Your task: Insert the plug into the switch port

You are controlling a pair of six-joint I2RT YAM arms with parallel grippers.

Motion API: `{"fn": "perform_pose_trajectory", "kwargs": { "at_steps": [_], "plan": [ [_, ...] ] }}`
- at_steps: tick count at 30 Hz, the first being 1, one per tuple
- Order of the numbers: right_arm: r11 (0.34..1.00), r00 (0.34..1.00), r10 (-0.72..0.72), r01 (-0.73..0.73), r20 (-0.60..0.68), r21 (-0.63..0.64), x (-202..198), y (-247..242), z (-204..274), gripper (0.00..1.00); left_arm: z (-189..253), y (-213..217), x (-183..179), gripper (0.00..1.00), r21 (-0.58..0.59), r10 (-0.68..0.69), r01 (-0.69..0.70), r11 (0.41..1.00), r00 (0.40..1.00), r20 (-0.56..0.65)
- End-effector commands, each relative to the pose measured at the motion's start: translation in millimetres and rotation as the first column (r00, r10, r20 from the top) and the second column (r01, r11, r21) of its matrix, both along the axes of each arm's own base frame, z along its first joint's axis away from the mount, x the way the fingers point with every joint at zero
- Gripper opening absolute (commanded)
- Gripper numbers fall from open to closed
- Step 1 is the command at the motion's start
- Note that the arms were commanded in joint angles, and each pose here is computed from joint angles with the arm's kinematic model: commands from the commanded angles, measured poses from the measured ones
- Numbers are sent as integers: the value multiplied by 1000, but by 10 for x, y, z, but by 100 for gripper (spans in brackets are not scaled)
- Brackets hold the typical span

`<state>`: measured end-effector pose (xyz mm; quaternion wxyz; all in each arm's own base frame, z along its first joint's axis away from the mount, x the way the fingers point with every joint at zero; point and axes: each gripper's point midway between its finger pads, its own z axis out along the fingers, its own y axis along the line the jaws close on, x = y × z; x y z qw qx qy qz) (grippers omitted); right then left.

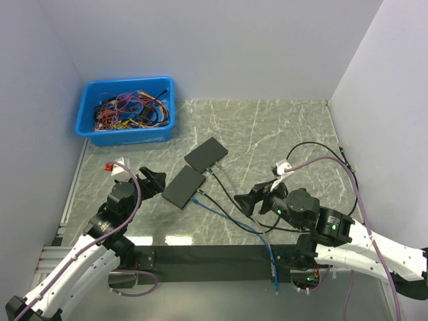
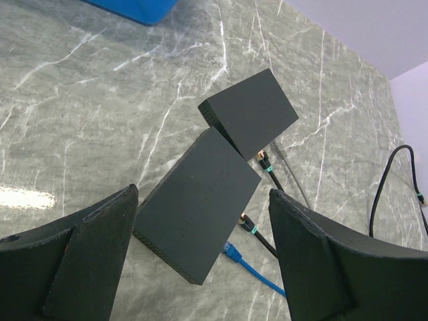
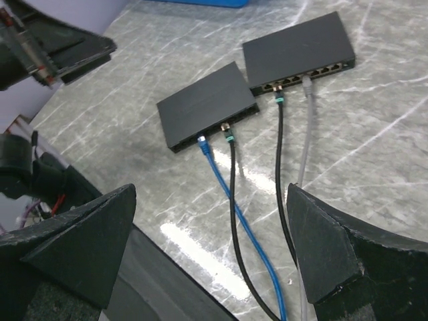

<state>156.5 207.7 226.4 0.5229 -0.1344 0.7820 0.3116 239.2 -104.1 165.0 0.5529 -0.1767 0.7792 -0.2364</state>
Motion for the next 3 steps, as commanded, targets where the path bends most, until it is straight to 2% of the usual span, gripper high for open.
{"fn": "perform_pose_trajectory", "kwargs": {
  "at_steps": [1,3],
  "plan": [
    [998,998,45,-47,44,45,-28,62,119,100,66,-24,14,85,-6,-10,10,1000,1000,30],
    [994,995,64,-70,78,78,-61,56,202,100,80,-19,19,85,-5,-8,8,1000,999,34]
  ]
}}
